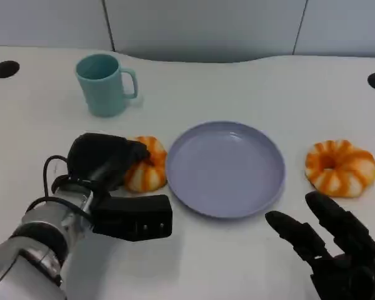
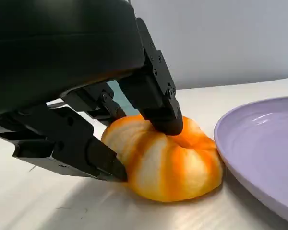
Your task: Grasp the bread from the table and place it into the plate.
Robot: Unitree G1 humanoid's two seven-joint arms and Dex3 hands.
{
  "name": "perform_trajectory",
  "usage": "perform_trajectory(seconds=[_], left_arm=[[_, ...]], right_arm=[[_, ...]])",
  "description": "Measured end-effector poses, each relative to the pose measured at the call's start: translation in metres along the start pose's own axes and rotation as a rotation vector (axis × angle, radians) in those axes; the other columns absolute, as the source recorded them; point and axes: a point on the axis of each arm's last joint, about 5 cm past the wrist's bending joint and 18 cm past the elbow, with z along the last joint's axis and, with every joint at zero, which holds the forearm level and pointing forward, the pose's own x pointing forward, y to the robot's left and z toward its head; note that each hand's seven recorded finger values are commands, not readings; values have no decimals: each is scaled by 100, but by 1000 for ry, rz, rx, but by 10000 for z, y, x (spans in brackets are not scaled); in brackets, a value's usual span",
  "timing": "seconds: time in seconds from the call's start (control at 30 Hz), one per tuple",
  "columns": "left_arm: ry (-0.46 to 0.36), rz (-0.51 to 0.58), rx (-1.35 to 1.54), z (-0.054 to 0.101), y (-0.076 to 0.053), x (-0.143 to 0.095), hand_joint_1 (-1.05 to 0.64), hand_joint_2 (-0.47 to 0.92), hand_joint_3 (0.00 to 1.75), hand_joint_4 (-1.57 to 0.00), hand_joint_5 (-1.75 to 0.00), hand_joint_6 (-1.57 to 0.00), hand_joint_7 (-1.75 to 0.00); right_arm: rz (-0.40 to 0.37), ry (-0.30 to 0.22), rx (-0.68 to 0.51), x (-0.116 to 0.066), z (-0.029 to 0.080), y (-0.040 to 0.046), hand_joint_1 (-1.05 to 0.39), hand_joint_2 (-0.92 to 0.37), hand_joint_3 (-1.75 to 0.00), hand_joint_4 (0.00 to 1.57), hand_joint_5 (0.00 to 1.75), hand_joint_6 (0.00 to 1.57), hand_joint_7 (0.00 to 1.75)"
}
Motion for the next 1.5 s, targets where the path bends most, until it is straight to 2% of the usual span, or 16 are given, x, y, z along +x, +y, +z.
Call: perform_trajectory(seconds=[1.07,1.13,1.5], left_arm=[[-16,23,-6,-30,-4,-25,12,84,0,-118,-6,-115,-1],[-17,27,-6,-31,-5,-26,9,81,0,-123,-8,-116,-1],[-13,51,-8,-103,2,-64,8,81,0,-122,-6,-115,0]], right_arm=[[6,1,12,45,-29,-12,-60,-92,-9,62,39,75,0],[7,0,12,46,-29,-12,-61,-92,-9,61,39,75,0],[4,4,25,55,-39,-32,-60,-92,-8,61,39,74,0]])
